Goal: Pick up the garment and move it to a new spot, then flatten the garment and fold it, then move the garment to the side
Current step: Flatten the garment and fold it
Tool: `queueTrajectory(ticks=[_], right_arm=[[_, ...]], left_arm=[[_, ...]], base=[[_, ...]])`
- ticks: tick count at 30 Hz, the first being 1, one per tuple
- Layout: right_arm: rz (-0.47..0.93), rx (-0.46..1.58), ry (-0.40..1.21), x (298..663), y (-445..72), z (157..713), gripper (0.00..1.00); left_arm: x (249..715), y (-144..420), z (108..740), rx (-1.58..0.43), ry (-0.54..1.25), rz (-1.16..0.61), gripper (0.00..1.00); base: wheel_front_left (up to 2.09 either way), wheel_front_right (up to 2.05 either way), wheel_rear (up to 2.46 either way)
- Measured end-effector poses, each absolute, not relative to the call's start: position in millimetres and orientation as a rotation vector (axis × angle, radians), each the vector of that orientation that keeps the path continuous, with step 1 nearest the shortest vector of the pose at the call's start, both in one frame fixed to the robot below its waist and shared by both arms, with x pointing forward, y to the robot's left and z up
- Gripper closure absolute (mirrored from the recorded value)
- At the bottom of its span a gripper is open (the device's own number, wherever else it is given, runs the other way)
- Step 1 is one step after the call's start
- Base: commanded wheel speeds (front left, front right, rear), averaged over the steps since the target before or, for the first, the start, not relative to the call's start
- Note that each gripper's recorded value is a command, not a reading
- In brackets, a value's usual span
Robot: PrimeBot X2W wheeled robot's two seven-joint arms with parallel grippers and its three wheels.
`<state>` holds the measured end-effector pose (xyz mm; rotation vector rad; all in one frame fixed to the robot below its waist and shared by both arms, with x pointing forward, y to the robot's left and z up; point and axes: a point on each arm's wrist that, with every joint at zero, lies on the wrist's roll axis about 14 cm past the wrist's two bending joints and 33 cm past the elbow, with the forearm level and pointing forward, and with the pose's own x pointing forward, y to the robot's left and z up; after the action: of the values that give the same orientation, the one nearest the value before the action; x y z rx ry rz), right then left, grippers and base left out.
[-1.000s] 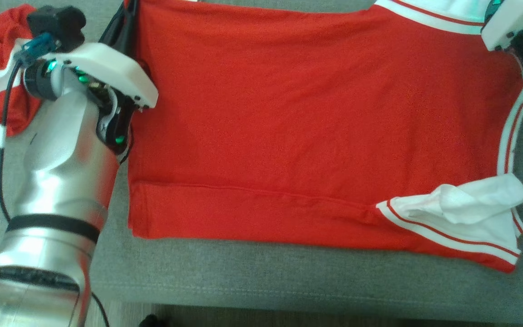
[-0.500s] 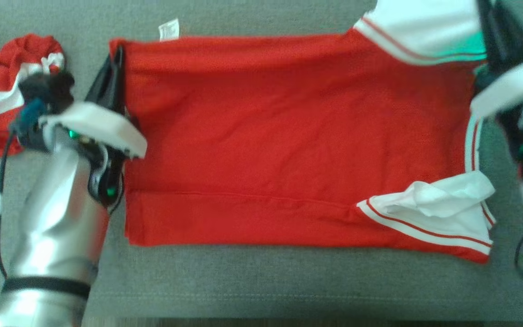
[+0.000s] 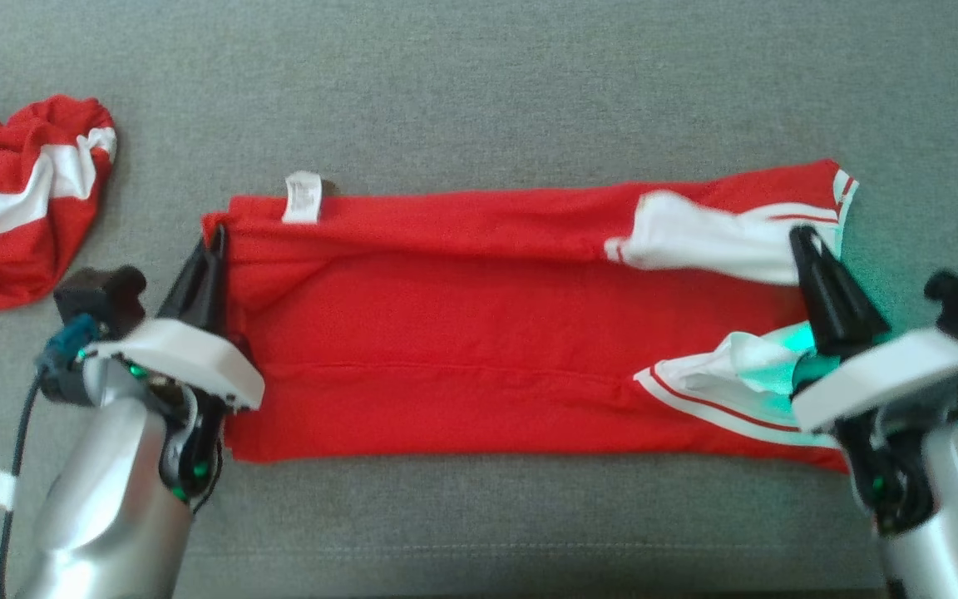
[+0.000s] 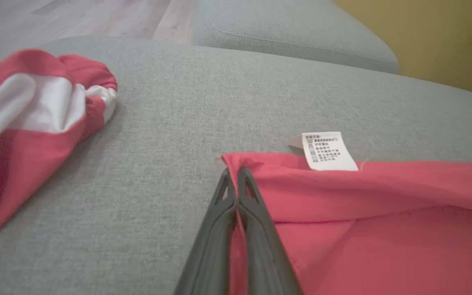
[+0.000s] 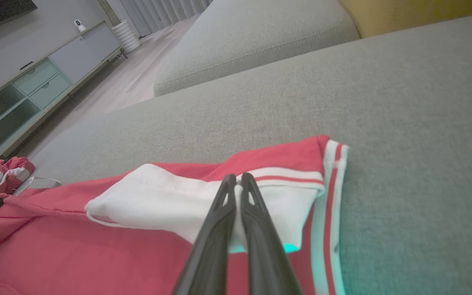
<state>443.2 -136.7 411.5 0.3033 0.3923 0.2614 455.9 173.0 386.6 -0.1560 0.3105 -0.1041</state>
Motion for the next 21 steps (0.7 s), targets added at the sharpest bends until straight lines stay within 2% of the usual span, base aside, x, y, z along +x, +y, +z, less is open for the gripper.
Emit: queueTrajectory(ticks=[13,14,15,16,17,18,21], right_arm=[[0.195,0.356,0.435,399.8,-137.3,401.1,1.00],[0.191,0.357,0.441,397.0,-137.7,399.6,1.00],[0.186,0.359,0.453,393.5,-138.2,397.2,1.00],[0.183,0.358,0.465,390.2,-138.0,394.8,0.55],[0.181,0.356,0.474,386.7,-137.8,393.0,0.08],[0.179,0.354,0.477,384.4,-137.7,392.6,0.00],[0.176,0.332,0.454,380.9,-140.2,398.6,0.00]], left_arm=[[426.4,168.4,375.9,-0.144,0.377,-0.113,1.00],[422.7,168.8,372.8,-0.150,0.394,-0.110,0.78],[419.6,168.8,370.2,-0.155,0.408,-0.108,0.37],[417.3,169.4,368.4,-0.155,0.417,-0.103,0.00],[415.6,169.9,367.6,-0.154,0.420,-0.099,0.00],[413.9,170.1,367.1,-0.153,0.423,-0.097,0.00],[411.1,174.1,369.8,-0.148,0.400,-0.068,0.00]], base=[[0.00,0.00,0.00],[0.00,0.00,0.00],[0.00,0.00,0.00],[0.00,0.00,0.00],[0.00,0.00,0.00],[0.00,0.00,0.00],[0.00,0.00,0.00]])
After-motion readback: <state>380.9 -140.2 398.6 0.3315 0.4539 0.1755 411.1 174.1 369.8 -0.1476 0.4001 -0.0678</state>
